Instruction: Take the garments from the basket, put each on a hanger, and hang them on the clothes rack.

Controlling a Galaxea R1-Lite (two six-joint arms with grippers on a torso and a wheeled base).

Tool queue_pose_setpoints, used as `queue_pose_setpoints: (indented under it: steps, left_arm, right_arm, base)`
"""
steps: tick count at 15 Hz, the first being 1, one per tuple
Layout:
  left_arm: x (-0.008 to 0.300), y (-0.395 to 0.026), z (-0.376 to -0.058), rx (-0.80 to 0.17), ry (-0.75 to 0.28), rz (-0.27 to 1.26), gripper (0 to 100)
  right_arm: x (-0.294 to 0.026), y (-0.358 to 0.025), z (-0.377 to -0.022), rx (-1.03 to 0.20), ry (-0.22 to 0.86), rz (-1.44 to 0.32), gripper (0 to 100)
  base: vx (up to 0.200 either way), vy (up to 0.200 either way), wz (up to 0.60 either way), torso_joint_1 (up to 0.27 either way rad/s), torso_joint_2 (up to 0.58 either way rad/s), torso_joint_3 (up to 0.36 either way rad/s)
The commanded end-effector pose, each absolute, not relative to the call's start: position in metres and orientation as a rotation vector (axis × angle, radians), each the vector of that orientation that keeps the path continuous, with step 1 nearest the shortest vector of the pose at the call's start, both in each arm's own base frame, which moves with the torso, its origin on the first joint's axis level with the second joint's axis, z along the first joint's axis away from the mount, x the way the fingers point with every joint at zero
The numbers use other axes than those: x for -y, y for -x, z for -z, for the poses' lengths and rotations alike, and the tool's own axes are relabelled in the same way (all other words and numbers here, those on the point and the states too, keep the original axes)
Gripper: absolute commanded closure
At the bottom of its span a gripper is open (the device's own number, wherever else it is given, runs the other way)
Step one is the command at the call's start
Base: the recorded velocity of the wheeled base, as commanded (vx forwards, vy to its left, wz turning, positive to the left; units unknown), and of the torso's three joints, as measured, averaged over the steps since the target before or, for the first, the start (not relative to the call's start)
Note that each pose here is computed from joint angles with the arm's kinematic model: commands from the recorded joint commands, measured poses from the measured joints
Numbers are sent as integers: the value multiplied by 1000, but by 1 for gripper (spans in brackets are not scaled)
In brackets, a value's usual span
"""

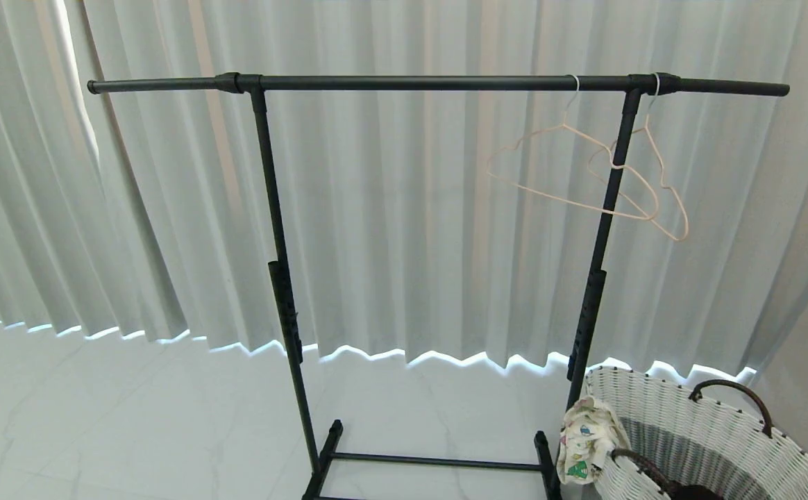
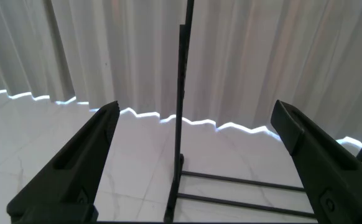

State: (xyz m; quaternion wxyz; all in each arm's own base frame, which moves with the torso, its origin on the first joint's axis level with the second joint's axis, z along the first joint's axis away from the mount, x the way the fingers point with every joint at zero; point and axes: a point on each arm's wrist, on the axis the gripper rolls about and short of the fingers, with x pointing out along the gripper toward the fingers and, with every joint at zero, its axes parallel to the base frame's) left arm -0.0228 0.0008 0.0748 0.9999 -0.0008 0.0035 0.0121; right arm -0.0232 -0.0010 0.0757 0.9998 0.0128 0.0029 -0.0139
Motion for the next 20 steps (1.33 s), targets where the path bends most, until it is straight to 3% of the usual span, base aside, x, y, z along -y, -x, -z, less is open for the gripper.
queue_pose_setpoints:
  steps: [1, 8, 11, 13, 15, 17, 18, 19, 20]
  left_arm:
    - [-1, 23, -75, -8, 1, -25, 0]
    - [-1, 23, -75, -6, -3, -25, 0]
    - [-1, 23, -75, -6, 4, -26, 0]
    - [-1, 23, -75, -6, 4, -25, 0]
    - [-1, 23, -75, -6, 1, -25, 0]
    - [-1, 23, -75, -6, 4, -26, 0]
    - [-1, 23, -75, -6, 4, -26, 0]
    - [-1, 23, -75, -6, 6, -25, 0]
    - [-1, 23, -75, -6, 6, -26, 0]
  right_arm:
    - [1, 23, -76, -4, -26, 28, 0]
    - [1, 23, -76, -4, -24, 28, 0]
    - [1, 23, -76, 3, 24, 29, 0]
    - [0, 26, -107, 68, 24, -27, 0]
    - [0, 13, -155, -48, 37, -124, 0]
    - [-3, -20, -171, -500, 148, -195, 0]
    - [-4, -26, -168, -615, 164, -195, 0]
    - [-8, -59, -159, -846, 199, -189, 0]
    - [-9, -68, -154, -908, 220, -185, 0]
  base:
    - [0, 0, 0, -85, 261, 168]
    - [171, 0, 0, -16, 51, 32]
    - [0, 0, 0, 0, 0, 0]
    - [0, 0, 0, 0, 0, 0]
    - [0, 0, 0, 0, 0, 0]
    - [0, 0, 0, 0, 0, 0]
    - [0, 0, 0, 0, 0, 0]
    - [0, 0, 0, 0, 0, 0]
    - [0, 0, 0, 0, 0, 0]
